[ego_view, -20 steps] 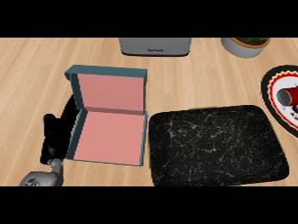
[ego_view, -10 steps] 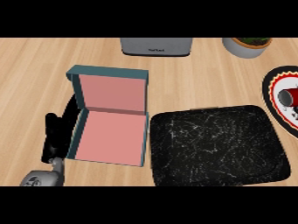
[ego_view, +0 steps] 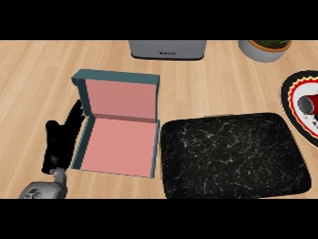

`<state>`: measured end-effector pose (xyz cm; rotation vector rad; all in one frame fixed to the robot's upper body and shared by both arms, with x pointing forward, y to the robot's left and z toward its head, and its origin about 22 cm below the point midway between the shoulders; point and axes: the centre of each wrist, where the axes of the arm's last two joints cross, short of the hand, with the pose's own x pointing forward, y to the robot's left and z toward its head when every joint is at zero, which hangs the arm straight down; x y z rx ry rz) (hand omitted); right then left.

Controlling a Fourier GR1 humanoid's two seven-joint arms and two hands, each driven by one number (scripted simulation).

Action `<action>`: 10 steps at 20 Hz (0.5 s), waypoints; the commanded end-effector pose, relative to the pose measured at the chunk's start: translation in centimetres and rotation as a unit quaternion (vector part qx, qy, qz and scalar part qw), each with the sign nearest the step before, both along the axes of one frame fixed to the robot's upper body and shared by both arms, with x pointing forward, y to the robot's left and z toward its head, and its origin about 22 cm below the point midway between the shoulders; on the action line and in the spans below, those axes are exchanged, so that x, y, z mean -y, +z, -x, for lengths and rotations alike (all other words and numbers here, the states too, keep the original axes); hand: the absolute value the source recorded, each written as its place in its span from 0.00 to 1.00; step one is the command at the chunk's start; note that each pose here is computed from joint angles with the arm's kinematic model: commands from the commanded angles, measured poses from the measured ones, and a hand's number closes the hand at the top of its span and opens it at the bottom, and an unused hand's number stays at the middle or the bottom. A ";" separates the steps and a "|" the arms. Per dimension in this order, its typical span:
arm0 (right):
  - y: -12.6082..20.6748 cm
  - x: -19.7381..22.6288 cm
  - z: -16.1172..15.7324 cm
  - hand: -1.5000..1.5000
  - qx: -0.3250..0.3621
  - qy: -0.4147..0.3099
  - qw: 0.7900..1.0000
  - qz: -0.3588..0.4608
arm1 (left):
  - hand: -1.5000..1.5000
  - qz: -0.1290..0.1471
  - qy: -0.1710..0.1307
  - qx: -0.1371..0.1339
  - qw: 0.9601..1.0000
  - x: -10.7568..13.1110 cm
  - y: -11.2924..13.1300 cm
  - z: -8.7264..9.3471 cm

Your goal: Pick the can from the tray and place it in the plate

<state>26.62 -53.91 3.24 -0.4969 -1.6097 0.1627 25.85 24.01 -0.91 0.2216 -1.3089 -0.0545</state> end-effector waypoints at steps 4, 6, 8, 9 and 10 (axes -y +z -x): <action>0.0 1.3 1.8 0.00 -0.007 -0.017 0.999 0.026 | 0.50 0.004 -0.007 0.001 1.000 -0.3 1.7 0.0; 0.3 1.3 1.6 0.00 -0.013 -0.023 0.999 0.026 | 0.50 -0.002 -0.010 0.003 1.000 0.4 0.0 0.1; 1.6 1.7 1.1 0.00 -0.017 -0.023 0.999 0.022 | 0.50 -0.003 -0.003 0.005 1.000 -0.6 0.1 -0.1; -1.1 0.8 2.0 0.00 -0.018 -0.017 1.000 0.019 | 0.50 0.006 -0.007 -0.007 1.000 -0.8 0.5 0.2; -0.1 2.5 3.7 0.00 -0.016 -0.022 0.999 0.028 | 0.50 0.000 -0.005 0.000 1.000 -0.8 0.1 0.0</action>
